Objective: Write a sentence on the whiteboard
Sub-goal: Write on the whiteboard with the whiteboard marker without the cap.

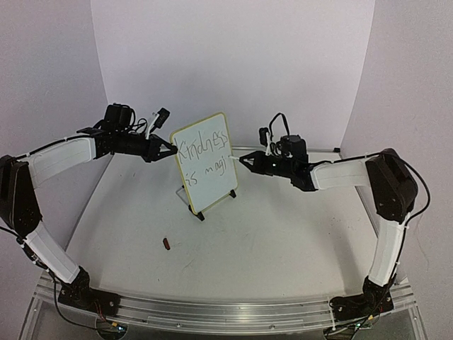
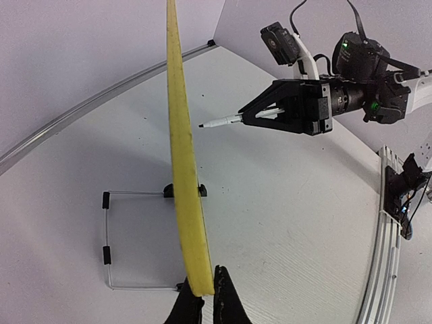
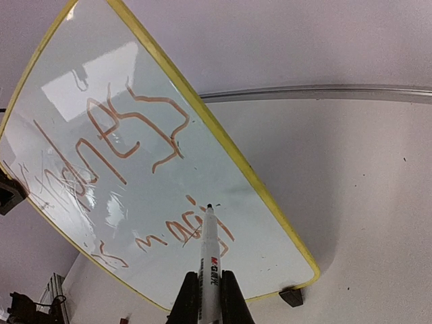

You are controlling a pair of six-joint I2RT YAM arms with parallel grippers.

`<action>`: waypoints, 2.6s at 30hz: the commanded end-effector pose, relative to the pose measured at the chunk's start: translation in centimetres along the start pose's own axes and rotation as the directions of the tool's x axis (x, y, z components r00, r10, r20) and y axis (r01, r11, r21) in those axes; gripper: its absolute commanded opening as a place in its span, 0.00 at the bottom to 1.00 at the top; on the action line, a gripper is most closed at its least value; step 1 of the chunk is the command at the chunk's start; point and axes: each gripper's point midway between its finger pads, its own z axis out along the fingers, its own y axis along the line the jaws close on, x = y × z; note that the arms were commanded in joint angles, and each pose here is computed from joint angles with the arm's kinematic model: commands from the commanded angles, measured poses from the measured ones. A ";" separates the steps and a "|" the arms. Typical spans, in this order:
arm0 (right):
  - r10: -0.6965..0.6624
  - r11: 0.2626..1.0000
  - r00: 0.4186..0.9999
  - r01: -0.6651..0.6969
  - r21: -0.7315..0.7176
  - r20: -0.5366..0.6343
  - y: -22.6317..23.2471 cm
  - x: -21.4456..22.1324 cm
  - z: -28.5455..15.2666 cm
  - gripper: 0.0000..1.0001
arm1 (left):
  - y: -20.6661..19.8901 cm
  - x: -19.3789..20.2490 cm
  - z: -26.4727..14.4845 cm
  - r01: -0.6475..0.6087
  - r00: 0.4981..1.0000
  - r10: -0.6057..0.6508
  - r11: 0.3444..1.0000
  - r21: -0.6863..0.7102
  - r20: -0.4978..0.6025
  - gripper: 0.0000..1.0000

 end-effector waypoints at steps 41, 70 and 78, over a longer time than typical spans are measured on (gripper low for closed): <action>0.001 1.000 0.997 -0.001 -0.008 -0.077 -2.3 1.7 2.2 0.00 | 0.2 2.5 1.1 0.039 0.995 -0.038 0.999 0.001 -0.088 0.00; 0.006 1.000 1.000 -0.006 0.024 0.003 -1.9 0.6 -0.2 0.00 | 0.1 2.2 0.9 0.033 0.996 -0.033 0.999 -0.001 -0.082 0.00; 0.024 0.999 1.000 -0.024 0.022 -0.004 -2.3 1.0 0.5 0.00 | 0.1 2.2 0.9 0.033 0.996 -0.033 0.999 -0.001 -0.082 0.00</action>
